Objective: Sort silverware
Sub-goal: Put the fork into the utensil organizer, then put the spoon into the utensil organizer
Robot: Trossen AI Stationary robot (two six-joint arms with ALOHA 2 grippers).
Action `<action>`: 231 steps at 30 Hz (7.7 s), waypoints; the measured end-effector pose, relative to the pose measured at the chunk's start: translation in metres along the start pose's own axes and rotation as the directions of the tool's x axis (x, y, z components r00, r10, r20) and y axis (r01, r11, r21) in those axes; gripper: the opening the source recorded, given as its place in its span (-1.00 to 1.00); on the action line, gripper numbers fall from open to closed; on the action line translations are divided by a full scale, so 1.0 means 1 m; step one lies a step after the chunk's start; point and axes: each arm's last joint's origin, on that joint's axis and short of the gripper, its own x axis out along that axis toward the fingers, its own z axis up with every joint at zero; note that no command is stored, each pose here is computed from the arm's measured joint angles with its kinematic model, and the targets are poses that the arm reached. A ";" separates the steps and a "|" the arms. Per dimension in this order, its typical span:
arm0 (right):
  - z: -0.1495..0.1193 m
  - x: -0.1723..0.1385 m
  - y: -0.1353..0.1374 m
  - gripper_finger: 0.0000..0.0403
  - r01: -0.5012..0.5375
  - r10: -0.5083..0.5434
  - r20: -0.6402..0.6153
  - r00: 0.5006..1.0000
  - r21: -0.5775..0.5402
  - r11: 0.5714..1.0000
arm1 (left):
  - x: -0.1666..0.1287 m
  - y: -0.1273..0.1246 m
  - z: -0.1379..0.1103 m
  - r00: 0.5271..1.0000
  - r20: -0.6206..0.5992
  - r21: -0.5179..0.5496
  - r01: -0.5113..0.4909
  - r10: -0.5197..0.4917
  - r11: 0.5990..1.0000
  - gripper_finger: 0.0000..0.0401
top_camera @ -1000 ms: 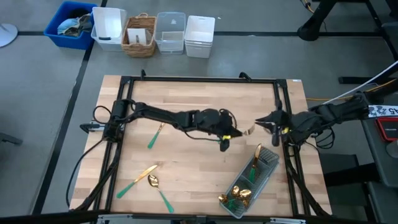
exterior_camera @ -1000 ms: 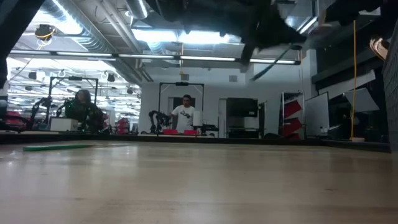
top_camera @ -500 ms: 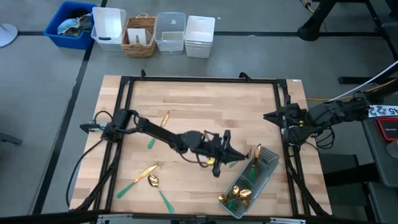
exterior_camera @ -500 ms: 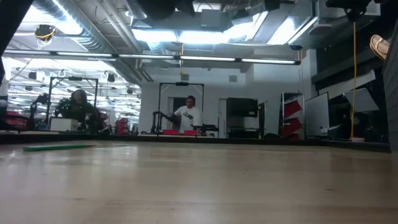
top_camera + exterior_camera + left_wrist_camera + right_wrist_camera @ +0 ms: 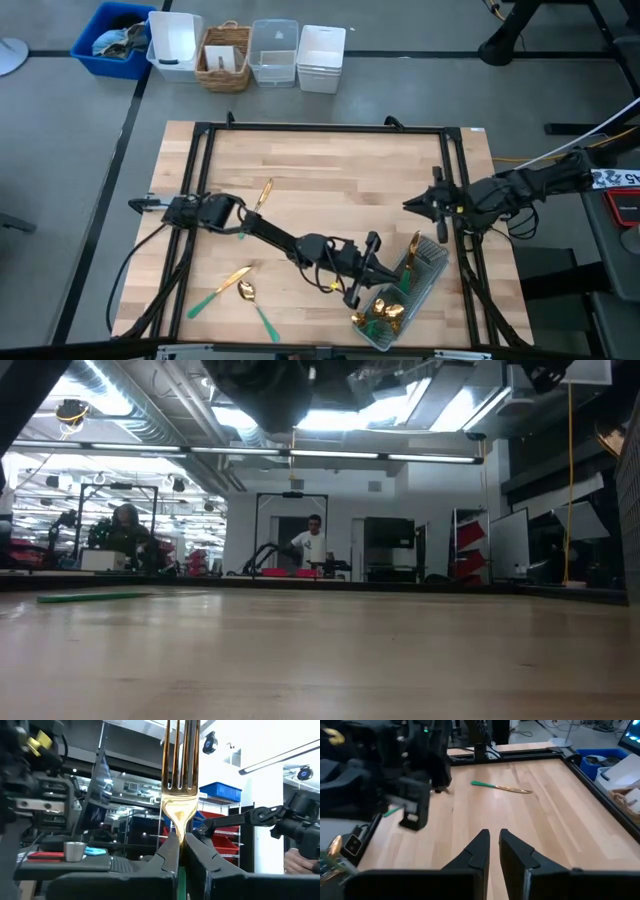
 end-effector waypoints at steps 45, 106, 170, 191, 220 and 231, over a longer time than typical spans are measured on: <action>-0.003 0.026 0.009 -0.78 0.017 -0.019 -0.077 0.997 -0.031 0.999 | -0.002 -0.019 -0.070 0.964 -0.266 0.029 0.029 -0.021 0.999 -0.88; -0.010 0.025 0.008 -0.78 -0.023 0.011 -0.158 0.987 -0.079 0.997 | -0.153 -0.148 0.127 -0.504 -0.841 0.540 -0.788 0.194 0.295 -0.43; -0.010 0.025 0.009 -0.78 -0.024 0.013 -0.153 0.988 -0.065 0.998 | -0.226 -0.120 0.039 -0.444 -0.890 0.452 -0.889 0.103 0.070 -0.43; -0.010 0.025 0.009 -0.78 -0.024 0.013 -0.153 0.988 -0.065 0.998 | -0.210 -0.107 0.033 -0.334 -0.940 0.338 -0.940 0.067 0.053 -0.43; -0.010 0.025 0.009 -0.78 -0.024 0.014 -0.154 0.988 -0.066 0.998 | -0.196 -0.108 0.030 -0.164 -0.977 0.192 -0.955 0.137 0.225 -0.95; -0.010 0.025 0.009 -0.78 -0.024 0.014 -0.154 0.988 -0.066 0.998 | -0.187 -0.094 0.036 -0.062 -0.928 0.214 -0.897 0.368 0.388 -1.00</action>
